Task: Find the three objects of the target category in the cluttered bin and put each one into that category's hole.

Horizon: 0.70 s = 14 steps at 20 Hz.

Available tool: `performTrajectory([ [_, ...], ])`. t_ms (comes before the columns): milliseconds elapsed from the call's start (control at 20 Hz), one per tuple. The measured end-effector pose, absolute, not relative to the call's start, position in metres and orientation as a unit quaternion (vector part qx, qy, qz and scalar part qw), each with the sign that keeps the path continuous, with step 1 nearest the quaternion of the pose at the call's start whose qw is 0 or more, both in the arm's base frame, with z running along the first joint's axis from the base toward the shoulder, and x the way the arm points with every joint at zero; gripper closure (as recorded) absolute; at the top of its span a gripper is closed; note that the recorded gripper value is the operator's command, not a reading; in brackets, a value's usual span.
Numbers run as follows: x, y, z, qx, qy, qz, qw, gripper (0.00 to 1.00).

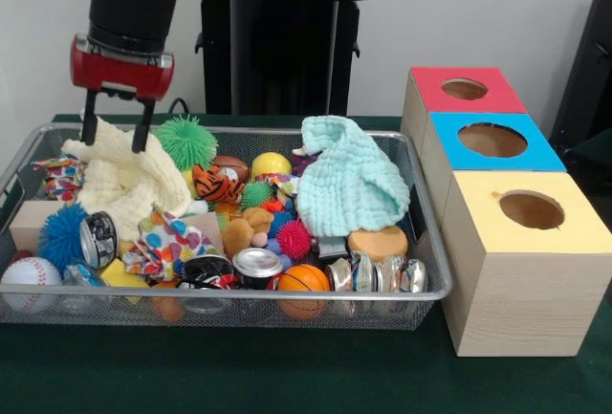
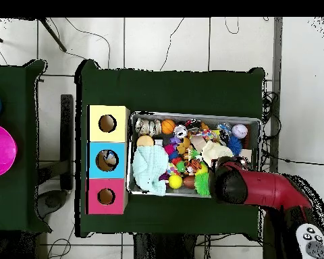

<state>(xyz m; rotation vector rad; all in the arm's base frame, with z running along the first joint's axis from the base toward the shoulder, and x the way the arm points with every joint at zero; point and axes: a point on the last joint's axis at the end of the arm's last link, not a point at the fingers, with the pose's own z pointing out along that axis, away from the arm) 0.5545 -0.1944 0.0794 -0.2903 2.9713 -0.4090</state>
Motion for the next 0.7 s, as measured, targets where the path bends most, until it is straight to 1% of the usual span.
performTrajectory([
  [150, 0.560, -0.197, 0.089, -0.095, 0.983, -0.141, 0.072, 0.00],
  [250, 0.567, -0.198, 0.089, -0.097, 0.982, -0.142, 0.078, 0.00],
  [700, 0.600, -0.191, 0.064, -0.106, 0.981, -0.129, 0.096, 0.00],
])
